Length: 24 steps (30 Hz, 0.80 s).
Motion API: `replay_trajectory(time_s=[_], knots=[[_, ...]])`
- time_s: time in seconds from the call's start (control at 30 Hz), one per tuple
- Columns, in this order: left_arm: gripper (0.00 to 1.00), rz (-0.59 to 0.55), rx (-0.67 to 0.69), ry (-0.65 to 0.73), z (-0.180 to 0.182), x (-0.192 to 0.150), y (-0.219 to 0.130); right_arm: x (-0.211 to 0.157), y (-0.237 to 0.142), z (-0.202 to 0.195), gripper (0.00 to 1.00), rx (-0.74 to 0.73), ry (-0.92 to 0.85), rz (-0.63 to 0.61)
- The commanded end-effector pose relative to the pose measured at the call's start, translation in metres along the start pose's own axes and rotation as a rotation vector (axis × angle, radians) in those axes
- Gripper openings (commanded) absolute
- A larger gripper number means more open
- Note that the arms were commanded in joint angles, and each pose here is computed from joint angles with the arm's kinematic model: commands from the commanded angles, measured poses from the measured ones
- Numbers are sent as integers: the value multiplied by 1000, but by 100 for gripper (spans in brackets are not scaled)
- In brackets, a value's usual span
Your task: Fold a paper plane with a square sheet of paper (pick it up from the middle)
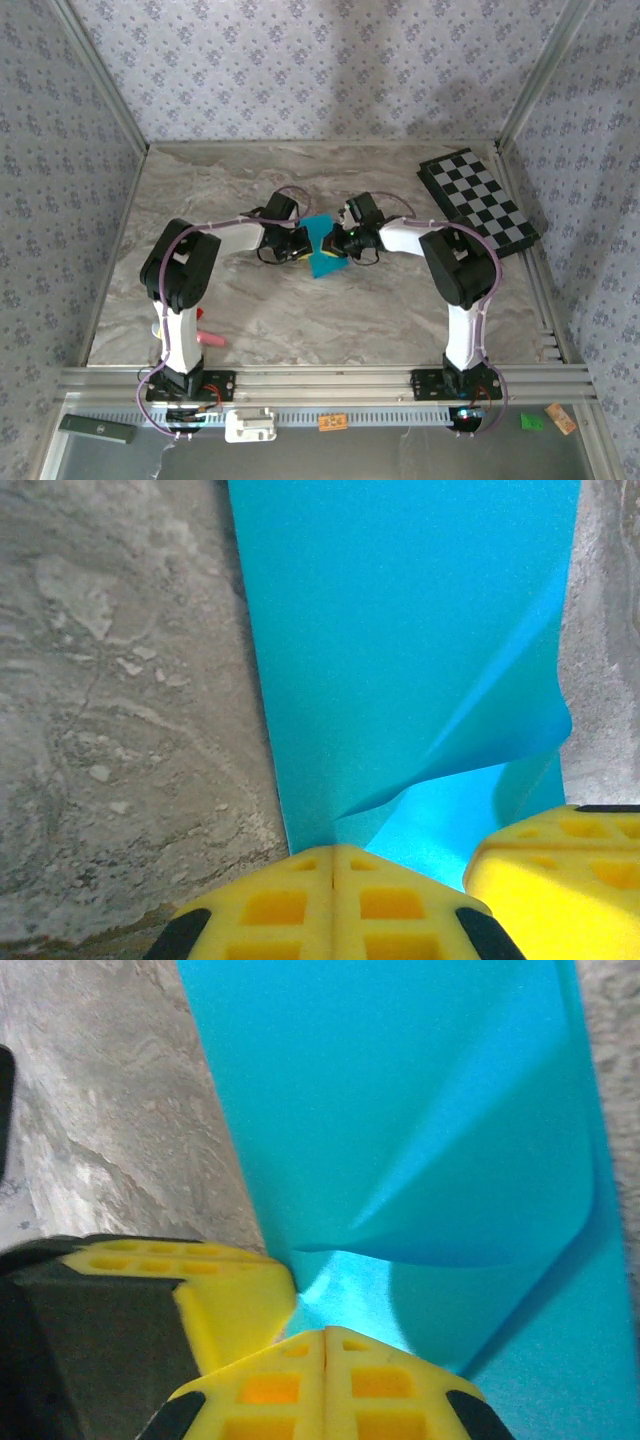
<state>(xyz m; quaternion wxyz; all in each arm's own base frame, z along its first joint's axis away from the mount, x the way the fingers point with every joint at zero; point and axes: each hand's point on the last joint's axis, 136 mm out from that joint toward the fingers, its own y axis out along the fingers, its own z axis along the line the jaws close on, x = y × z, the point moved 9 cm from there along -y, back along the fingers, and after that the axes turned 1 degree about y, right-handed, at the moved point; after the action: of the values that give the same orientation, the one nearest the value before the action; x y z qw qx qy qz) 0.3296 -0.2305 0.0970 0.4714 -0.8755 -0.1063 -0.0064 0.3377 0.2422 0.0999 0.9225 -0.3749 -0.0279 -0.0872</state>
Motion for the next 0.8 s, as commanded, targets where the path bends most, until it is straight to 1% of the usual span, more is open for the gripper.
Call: replay_trajectory(time_s=[0.0, 0.27, 0.57, 0.67, 0.77], knots=[[0, 50, 101, 31, 14, -6, 8, -7, -3, 1, 4, 5, -73, 25], [0, 57, 76, 59, 9, -1, 9, -9, 8, -4, 4, -6, -75, 62], [0, 56, 47, 80, 1, 2, 6, -15, 16, -20, 4, -77, -43, 87], [0, 48, 13, 90, -7, 5, -1, -19, 18, -25, 4, -111, -27, 104], [1, 25, -49, 115, -23, 9, -16, -23, 19, -29, 4, -159, -4, 124]])
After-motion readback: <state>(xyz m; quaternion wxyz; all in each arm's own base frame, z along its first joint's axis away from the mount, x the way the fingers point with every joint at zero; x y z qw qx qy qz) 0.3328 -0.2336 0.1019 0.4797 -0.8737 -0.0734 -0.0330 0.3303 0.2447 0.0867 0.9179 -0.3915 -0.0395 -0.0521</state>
